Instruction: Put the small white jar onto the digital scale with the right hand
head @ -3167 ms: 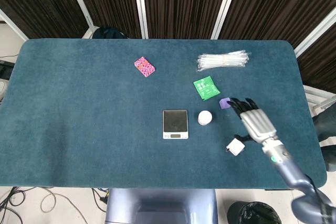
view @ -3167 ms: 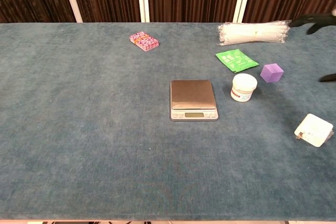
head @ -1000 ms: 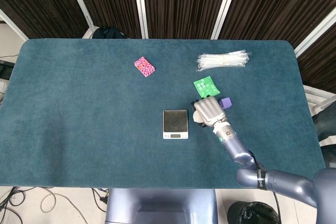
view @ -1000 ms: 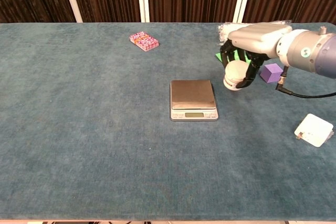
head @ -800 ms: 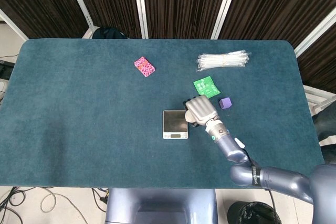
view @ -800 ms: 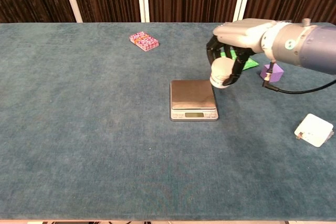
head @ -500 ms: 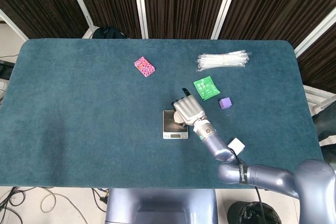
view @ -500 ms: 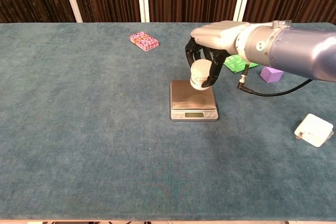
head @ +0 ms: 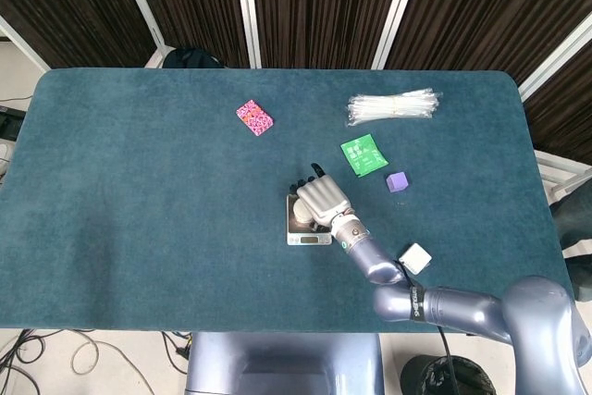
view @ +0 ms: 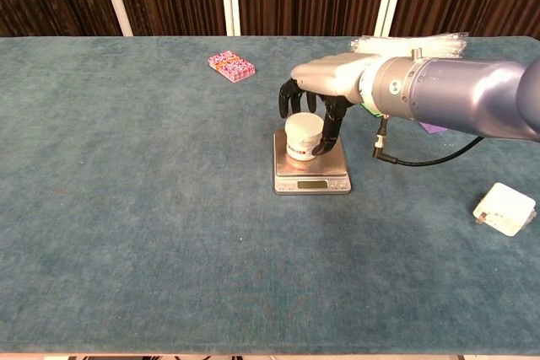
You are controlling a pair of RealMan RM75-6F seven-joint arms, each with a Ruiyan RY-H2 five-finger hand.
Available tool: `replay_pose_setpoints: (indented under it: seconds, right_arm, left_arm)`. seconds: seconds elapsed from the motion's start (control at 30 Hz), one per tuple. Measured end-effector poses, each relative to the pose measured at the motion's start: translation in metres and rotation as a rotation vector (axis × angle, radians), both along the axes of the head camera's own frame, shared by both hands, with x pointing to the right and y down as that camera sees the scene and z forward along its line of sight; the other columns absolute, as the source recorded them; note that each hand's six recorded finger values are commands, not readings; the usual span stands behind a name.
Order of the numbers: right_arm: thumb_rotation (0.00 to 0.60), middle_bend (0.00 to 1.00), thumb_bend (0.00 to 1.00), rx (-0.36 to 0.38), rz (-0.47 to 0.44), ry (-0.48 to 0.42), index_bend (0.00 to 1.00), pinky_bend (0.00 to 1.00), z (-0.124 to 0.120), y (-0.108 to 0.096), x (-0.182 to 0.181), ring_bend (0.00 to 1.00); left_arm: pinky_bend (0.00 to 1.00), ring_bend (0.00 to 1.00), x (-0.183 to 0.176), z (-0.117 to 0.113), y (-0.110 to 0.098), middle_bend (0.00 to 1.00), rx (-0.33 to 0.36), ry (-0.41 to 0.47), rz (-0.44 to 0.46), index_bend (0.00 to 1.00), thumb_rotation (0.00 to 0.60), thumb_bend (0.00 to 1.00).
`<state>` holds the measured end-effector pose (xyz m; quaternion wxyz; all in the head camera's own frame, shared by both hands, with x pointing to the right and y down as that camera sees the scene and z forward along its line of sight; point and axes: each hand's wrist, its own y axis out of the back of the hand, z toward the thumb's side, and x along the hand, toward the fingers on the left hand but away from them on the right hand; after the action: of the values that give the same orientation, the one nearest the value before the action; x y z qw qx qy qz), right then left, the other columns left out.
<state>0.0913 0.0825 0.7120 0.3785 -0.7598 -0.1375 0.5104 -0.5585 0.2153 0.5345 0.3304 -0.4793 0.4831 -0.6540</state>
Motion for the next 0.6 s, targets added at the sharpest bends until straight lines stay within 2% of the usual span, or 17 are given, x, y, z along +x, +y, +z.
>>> replay_pose_setpoints:
  seconds: [0.13,0.3,0.47,0.6]
  right_arm:
    - [0.6,0.05,0.26,-0.036,0.0,0.013,0.02,0.0,0.002,0.0,0.002,0.09]
    - [0.6,0.01,0.26,-0.041,-0.004,0.015,0.0,0.0,-0.005,-0.002,0.004,0.05]
    - [0.6,0.01,0.26,0.015,0.008,0.0,0.0,0.0,-0.034,-0.007,0.014,0.05]
    - [0.6,0.01,0.26,0.087,0.041,0.0,0.0,0.0,-0.067,-0.008,0.043,0.05]
  left_arm:
    - [0.0,0.0,0.0,-0.001,-0.001,0.0,0.003,0.0,-0.002,0.04,0.6,0.74]
    - [0.0,0.0,-0.001,-0.002,-0.001,0.0,0.004,-0.006,0.0,0.04,0.6,0.74]
    - [0.0,0.0,-0.004,-0.003,0.0,0.0,0.008,-0.013,-0.008,0.04,0.6,0.74]
    - [0.0,0.0,-0.004,-0.004,0.0,0.0,0.009,-0.017,-0.009,0.04,0.6,0.74]
